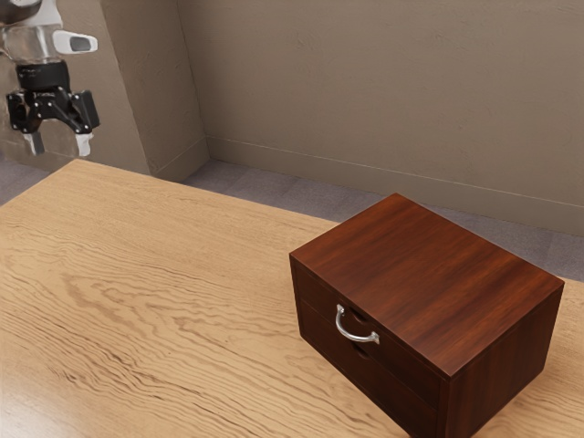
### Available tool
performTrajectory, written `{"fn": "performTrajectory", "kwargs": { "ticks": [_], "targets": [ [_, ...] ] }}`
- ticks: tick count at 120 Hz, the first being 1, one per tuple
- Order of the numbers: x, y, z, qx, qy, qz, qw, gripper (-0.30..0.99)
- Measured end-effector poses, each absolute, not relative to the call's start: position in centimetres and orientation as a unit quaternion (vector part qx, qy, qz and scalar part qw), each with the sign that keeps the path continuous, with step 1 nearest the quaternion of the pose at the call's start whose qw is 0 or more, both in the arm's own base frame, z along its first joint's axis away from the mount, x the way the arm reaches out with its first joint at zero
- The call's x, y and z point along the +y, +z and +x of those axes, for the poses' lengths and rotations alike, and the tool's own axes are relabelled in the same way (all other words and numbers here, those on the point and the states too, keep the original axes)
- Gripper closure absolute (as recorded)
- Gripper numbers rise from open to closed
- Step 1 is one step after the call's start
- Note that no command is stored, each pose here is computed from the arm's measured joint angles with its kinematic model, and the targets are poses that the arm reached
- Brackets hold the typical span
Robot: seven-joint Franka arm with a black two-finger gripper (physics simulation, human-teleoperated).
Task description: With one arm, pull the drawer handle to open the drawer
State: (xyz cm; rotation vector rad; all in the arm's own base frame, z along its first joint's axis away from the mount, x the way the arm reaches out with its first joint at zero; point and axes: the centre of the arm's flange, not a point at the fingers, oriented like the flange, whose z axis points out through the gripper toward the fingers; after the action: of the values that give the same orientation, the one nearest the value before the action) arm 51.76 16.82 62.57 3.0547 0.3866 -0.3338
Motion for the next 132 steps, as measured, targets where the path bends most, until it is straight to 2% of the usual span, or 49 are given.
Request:
{"fn": "performTrajectory", "kwargs": {
  "ticks": [10,18,28,33,38,48,56,69,84,116,132],
  "targets": [
    [10.5,62.7,54.5,0.059,-0.081,0.995,0.010,0.00],
    [8.5,63.2,55.3,0.037,-0.060,0.997,0.006,0.00],
    [7.7,75.1,50.7,0.017,0.064,0.998,-0.014,0.00],
    [6.2,77.6,49.5,-0.015,0.096,0.995,-0.030,0.00],
    [0.9,77.8,50.3,-0.091,0.107,0.989,-0.035,0.00],
    [-14.1,73.7,50.6,-0.279,0.070,0.957,-0.038,0.00],
    [-22.1,67.9,46.0,-0.412,0.025,0.910,-0.039,0.00],
    [-18.6,59.7,44.6,-0.467,-0.004,0.883,-0.056,0.00],
    [-18.9,53.4,44.3,-0.545,0.007,0.835,-0.077,0.00],
    [-20.3,48.2,44.2,-0.661,0.073,0.741,-0.095,0.00],
    [-22.8,47.7,42.9,-0.716,0.105,0.682,-0.102,0.00]
  ]
}}
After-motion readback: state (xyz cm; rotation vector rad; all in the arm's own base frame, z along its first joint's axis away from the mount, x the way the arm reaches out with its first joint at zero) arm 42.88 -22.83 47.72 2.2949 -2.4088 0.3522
